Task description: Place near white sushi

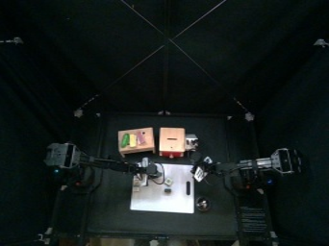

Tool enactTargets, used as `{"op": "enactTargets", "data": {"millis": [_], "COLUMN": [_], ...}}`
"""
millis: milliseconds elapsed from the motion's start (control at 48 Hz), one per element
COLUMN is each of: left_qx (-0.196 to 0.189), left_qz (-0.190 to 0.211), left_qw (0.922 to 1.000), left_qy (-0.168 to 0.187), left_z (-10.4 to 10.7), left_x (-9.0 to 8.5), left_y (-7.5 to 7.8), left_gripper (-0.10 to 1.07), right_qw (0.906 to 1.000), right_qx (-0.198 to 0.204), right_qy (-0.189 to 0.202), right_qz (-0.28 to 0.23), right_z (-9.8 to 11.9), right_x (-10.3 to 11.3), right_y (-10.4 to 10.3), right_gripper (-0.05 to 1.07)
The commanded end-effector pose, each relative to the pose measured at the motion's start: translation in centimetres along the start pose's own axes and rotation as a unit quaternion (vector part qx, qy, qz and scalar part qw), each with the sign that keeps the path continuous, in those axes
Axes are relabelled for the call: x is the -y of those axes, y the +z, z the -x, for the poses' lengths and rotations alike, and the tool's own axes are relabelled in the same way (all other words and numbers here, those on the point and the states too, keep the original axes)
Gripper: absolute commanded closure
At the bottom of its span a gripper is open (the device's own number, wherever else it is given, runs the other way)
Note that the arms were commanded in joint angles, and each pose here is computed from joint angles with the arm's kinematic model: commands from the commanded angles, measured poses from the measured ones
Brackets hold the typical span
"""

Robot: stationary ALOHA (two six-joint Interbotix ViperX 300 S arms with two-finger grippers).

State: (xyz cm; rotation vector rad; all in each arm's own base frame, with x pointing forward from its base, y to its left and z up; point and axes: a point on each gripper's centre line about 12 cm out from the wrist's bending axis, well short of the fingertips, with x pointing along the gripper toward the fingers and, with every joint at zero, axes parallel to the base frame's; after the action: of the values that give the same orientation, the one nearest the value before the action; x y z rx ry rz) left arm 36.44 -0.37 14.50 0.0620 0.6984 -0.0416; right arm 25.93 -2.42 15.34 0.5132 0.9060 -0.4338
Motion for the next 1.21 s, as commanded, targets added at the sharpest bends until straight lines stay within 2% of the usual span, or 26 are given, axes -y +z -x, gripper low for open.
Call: {"op": "enactTargets", "data": {"millis": [0, 229, 500, 812, 1188], "left_qx": [0.014, 0.002, -0.025, -0.039, -0.043], "left_qz": [-0.003, -0.005, 0.003, 0.014, 0.023], "left_qw": [0.9999, 1.0000, 0.9997, 0.9991, 0.9986], "left_qy": [-0.003, -0.005, 0.000, 0.012, 0.021], "left_z": [1.3, 2.8, 3.5, 3.6, 3.5], "left_x": [0.3, 0.6, 0.2, -0.8, -1.5], "left_y": [0.3, -1.7, -4.4, -5.5, -5.8], "left_gripper": [0.41, 0.41, 0.40, 0.41, 0.38], "right_qw": [0.9998, 0.9999, 1.0000, 0.9999, 0.9999], "right_qx": [0.014, 0.013, 0.007, 0.008, 0.009], "right_qy": [0.011, 0.010, 0.006, 0.006, 0.006], "right_qz": [0.000, 0.003, 0.002, 0.003, 0.005], "right_z": [0.4, 0.1, -0.3, -0.3, -0.4], "right_x": [-0.7, -0.9, -1.0, -0.9, -0.9], "right_y": [0.9, 1.2, 1.2, 1.2, 1.3], "right_gripper": [0.37, 0.37, 0.37, 0.37, 0.37]}}
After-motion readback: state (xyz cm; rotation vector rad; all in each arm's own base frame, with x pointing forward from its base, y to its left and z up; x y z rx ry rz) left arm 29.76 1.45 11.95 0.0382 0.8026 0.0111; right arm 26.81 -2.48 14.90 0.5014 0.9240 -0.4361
